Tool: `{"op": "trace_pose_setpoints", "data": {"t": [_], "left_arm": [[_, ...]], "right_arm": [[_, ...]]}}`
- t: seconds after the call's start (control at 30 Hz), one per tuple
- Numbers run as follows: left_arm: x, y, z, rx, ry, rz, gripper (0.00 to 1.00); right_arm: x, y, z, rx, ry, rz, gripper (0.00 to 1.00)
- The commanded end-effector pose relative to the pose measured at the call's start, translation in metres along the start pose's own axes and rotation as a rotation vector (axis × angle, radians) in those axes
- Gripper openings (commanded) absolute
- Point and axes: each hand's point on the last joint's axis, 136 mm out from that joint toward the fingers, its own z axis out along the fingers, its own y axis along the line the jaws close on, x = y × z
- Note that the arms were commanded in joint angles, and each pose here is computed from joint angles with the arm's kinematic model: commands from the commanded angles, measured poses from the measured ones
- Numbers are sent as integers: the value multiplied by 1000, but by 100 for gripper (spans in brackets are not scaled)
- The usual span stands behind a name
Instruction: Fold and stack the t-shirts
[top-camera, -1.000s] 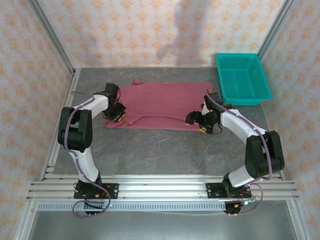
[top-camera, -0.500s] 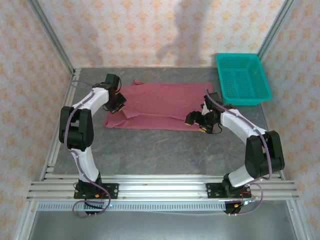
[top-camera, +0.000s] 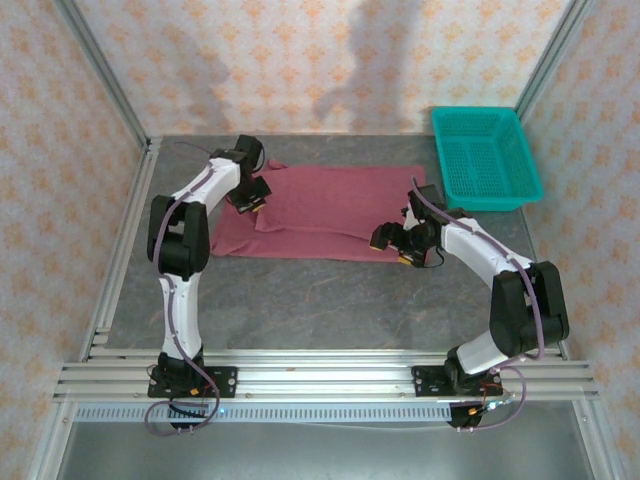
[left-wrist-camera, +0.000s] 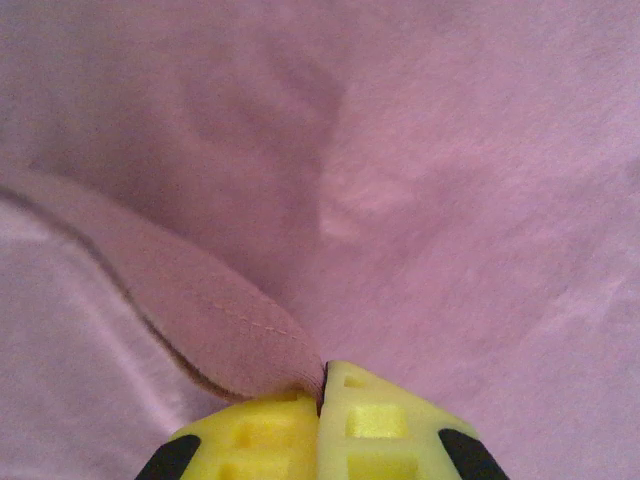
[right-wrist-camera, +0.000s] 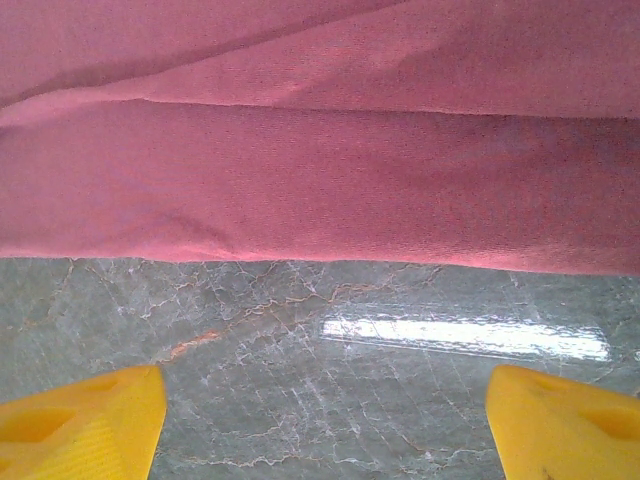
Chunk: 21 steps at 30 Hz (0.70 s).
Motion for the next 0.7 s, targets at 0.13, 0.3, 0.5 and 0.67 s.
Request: {"op": "trace_pose_setpoints", "data": {"t": [0.13, 0.3, 0.5, 0.67], "left_arm": [[-8, -17, -1, -2, 19, 26, 0], [-16, -34, 3, 47, 22, -15, 0], [-28, -44, 0, 83, -7, -61, 38], [-47, -51, -38, 184, -71, -123, 64]], "right_arm": [[2, -2, 5, 9, 20, -8, 84], [2, -1, 7, 5, 23, -8, 83], [2, 0, 9, 0, 27, -6, 84], [1, 0, 8, 0, 23, -3, 84]]}}
